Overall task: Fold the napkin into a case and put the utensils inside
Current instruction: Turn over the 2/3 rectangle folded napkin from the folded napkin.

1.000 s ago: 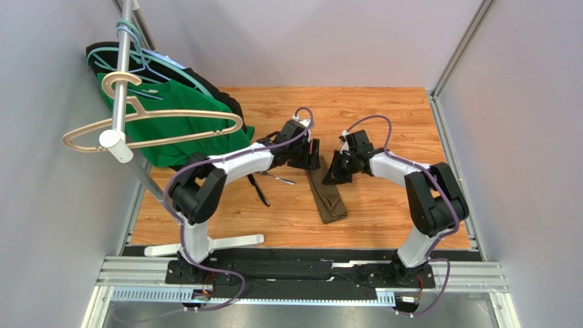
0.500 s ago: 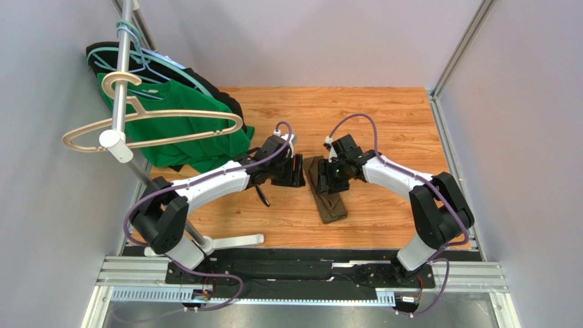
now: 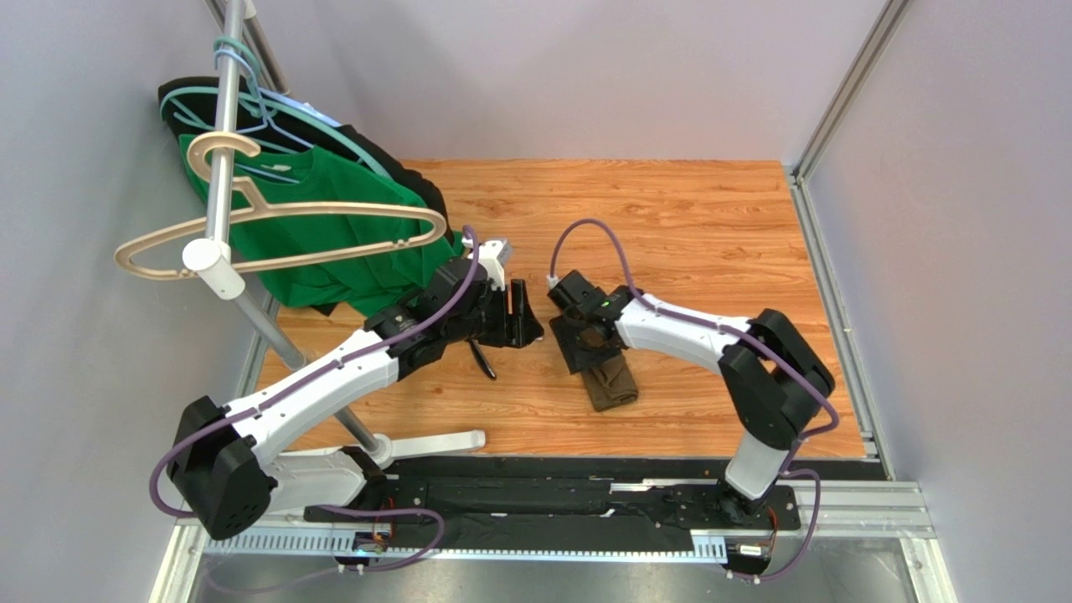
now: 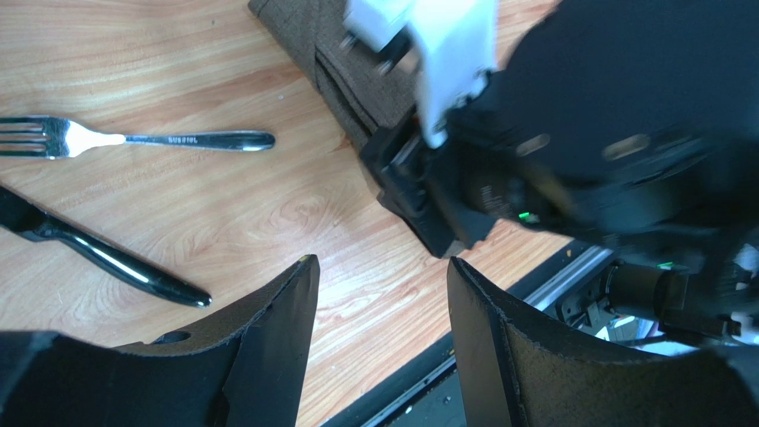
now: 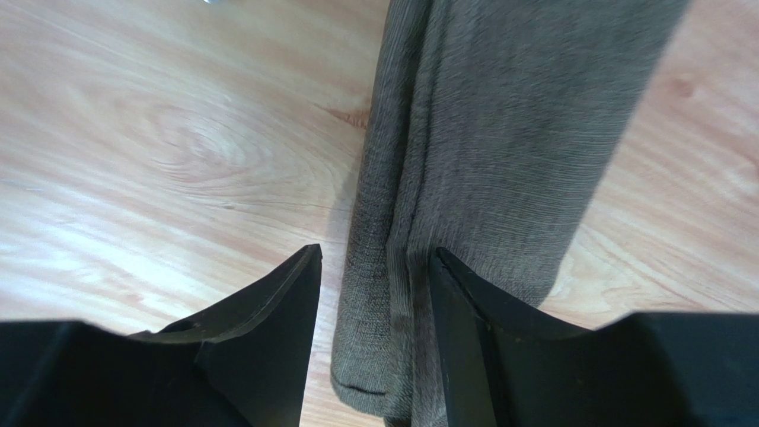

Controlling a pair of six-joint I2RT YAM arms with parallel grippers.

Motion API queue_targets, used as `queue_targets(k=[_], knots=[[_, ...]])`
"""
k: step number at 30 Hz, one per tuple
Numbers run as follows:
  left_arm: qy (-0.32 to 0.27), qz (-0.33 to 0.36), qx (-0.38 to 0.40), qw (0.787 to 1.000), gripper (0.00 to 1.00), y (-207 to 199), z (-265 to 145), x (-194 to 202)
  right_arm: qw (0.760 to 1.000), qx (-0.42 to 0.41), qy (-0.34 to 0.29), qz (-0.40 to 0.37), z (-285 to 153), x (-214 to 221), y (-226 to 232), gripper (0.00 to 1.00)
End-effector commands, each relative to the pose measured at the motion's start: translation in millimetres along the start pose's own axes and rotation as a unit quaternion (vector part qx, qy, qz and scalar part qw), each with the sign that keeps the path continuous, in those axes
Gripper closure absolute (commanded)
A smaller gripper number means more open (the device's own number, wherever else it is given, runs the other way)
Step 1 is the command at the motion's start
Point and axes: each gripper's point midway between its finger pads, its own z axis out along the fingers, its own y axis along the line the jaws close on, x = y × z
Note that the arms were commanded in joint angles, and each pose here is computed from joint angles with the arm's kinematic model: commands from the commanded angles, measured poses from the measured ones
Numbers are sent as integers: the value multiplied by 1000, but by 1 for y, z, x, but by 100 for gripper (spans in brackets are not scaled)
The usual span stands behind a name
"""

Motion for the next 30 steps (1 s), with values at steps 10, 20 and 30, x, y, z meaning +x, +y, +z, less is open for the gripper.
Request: queue_targets(k=[10, 20, 30], knots=[[-30, 3, 39, 999, 37, -14, -26, -8, 991, 121, 12, -52, 23, 12, -8, 63], [-26, 6, 38, 999, 37, -14, -28, -6, 994, 100, -22, -29, 7, -10, 4, 100], [-27, 12, 29, 999, 37, -13, -32, -10, 977, -159, -95, 107, -80, -75, 41, 100]])
